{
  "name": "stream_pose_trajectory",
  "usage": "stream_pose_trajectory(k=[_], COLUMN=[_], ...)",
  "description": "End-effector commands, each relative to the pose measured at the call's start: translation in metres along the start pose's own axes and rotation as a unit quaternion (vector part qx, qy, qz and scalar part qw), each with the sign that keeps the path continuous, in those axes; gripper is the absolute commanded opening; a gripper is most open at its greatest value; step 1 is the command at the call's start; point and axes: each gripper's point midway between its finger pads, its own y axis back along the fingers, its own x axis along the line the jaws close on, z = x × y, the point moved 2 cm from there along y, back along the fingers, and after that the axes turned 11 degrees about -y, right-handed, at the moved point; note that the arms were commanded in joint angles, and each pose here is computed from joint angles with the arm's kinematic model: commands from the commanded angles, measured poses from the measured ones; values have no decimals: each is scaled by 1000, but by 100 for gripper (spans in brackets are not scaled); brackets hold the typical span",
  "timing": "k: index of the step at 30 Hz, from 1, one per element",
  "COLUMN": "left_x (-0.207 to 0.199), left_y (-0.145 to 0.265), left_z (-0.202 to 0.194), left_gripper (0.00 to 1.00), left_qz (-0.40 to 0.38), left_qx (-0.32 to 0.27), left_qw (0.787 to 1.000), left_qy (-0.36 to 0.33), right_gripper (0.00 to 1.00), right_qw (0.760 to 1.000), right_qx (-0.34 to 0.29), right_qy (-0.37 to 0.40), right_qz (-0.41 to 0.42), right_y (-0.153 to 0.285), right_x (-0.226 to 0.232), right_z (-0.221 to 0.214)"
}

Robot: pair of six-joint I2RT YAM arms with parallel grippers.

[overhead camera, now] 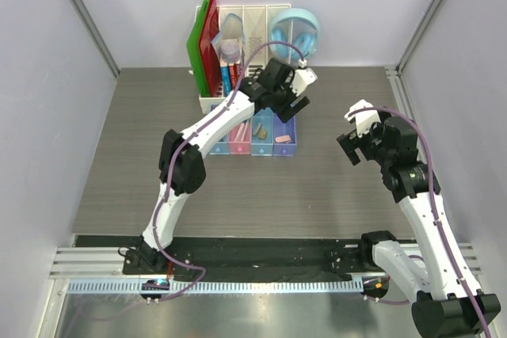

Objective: Sort the stationery into containers
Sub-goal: Place the stapler in the storage box, then pick up the stationery from the storage box.

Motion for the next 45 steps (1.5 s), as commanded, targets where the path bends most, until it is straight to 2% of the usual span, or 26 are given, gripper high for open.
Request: stream_pose_trajectory(k=[1, 3, 8, 16, 23, 34, 40, 45], left_x=[73, 92, 153, 209, 235, 263, 277, 280], left_y=[62, 74, 108, 134, 144, 135, 125, 107], left_z=[51, 56, 48, 26, 25, 7, -8, -22], left_gripper=[93, 100, 100, 100, 100, 100, 100, 100], left_qz=[152, 189, 281, 343, 367, 401, 400, 387], left_qx=[-72, -83, -105, -120, -148, -150, -157, -153], left_qw=[986, 978, 951, 925, 911, 895, 891, 896], left_qy=[16, 25, 79, 114, 117, 124, 148, 157], right_gripper=[100, 100, 100, 100, 100, 100, 100, 100], right_qw=[1000, 1000, 1000, 1000, 1000, 999, 998, 998], right_qx=[-11, -11, -10, -9, -10, -18, -27, -27], right_qy=[-5, -4, -7, -14, -21, -38, -46, -48], right_qz=[-7, -9, -7, -10, -9, -20, -26, -30], right_y=[2, 2, 2, 2, 2, 8, 13, 14], right_x=[-2, -3, -1, -2, -1, -3, -5, -6], right_z=[4, 3, 0, -1, 0, 4, 8, 8])
